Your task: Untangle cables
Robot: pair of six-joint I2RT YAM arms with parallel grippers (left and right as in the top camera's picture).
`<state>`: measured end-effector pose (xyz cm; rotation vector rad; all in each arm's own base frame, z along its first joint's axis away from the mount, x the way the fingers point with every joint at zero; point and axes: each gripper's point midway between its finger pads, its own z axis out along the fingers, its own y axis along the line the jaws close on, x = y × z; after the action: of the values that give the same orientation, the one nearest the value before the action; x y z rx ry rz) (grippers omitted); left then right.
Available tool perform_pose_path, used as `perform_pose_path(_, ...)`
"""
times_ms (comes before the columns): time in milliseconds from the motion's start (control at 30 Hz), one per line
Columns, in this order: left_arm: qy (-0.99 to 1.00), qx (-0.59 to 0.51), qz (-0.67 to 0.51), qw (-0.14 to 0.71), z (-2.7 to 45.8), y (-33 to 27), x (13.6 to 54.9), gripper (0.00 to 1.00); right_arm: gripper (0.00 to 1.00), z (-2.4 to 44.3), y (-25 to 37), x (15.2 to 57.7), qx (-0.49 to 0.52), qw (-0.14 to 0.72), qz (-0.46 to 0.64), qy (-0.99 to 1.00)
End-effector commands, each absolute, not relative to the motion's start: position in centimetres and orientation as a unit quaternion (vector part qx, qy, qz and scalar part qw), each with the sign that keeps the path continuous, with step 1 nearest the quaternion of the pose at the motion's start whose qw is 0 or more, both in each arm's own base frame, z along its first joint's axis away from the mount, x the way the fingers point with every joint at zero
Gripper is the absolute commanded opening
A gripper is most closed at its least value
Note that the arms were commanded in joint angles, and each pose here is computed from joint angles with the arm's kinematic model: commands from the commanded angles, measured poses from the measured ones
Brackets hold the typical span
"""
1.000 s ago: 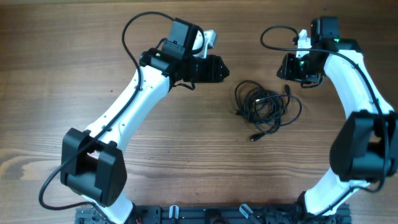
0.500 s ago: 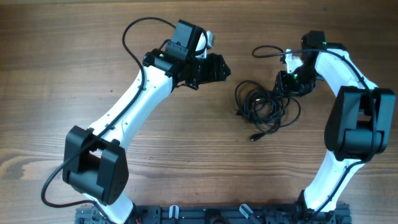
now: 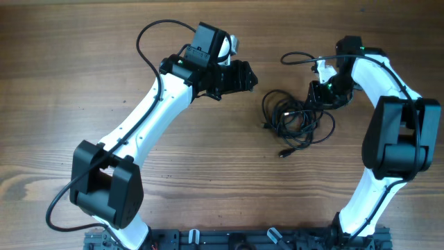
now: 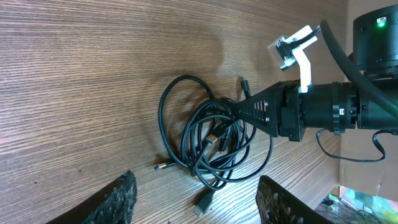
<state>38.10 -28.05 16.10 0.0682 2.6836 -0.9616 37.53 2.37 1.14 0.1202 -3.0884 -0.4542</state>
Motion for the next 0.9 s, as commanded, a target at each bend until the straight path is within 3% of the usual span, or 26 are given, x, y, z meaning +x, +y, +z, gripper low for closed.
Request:
perform_pose_path(0, 0.933, 0.021, -0.329, 0.142, 15.8, -28.1, 38.2, 0.63, 0.31, 0.6, 2.9, 37.2, 0.042, 0.019, -0.16, -0.986)
perform_pose_path(133, 0.933, 0.02, -0.329, 0.142, 15.8, -28.1, 38.2, 0.63, 0.28, -0.5, 3.5, 36.1, 0.036, 0.028, -0.177, -0.983)
perform_pose_path(367, 0.934, 0.02, -0.328, 0.14, 15.7, -28.1, 38.2, 0.64, 0.11, -0.5, 4.8, 36.4, 0.021, 0.019, -0.218, -0.975)
perform_pose_path(867, 0.934, 0.02, -0.329, 0.141, 15.7, -28.1, 38.2, 0.64, 0.04, 1.5, 5.0, 37.0, 0.013, 0.0, -0.223, -0.975)
